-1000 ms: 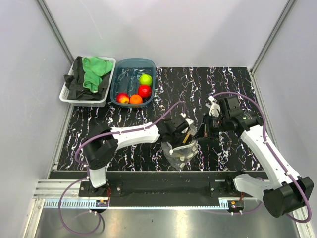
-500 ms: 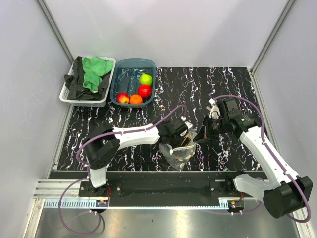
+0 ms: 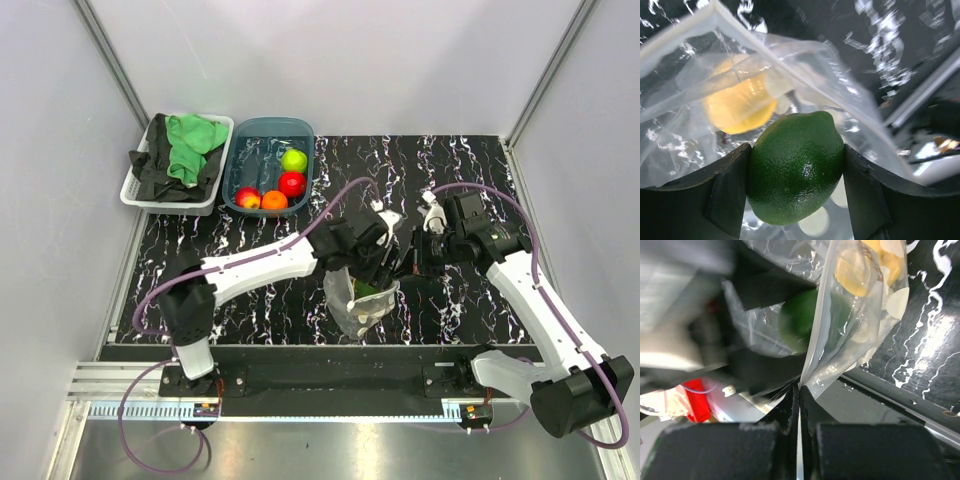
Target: Open the zip-top bag and remove the fake food
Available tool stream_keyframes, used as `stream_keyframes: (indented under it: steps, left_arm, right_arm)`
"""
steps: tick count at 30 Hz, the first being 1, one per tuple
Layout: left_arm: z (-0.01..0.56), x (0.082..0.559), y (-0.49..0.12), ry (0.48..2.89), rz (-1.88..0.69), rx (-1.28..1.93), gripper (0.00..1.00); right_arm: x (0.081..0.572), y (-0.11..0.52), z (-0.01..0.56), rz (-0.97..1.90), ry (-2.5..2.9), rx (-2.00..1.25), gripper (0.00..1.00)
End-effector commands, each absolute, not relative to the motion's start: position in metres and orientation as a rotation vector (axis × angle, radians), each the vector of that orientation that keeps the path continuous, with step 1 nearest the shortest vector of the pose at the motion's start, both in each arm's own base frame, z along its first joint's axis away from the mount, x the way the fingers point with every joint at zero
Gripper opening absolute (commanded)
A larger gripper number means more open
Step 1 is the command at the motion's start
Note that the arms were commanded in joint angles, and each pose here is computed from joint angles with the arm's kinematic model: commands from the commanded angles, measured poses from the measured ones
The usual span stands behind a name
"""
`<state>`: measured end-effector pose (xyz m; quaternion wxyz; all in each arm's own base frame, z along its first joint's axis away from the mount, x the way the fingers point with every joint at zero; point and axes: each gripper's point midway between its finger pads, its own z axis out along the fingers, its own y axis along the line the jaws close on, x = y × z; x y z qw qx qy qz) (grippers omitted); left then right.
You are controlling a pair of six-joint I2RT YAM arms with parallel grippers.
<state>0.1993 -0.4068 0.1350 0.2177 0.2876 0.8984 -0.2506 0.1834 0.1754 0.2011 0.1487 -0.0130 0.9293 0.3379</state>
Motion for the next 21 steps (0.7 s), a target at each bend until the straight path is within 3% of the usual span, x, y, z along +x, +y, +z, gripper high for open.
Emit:
stream_keyframes:
  steps: [1, 13, 17, 21]
  left_arm:
    - [0.200, 0.195, -0.408, 2.439, -0.848, 0.625, 0.00]
    - [0.288, 0.170, -0.367, 2.220, -1.067, 0.543, 0.00]
    - [0.315, 0.183, -0.347, 2.098, -1.165, 0.410, 0.04]
    - [0.340, 0.229, -0.318, 1.958, -1.201, 0.240, 0.01]
  right_arm:
    - [0.190, 0.166, 0.211, 0.881, 2.646, -0.090, 0.00]
    - [0.191, 0.143, 0.194, 0.693, 2.672, -0.033, 0.00]
    - [0.187, 0.149, 0.191, 0.744, 2.677, -0.048, 0.00]
    - [0.183, 0.151, 0.196, 0.785, 2.653, -0.038, 0.00]
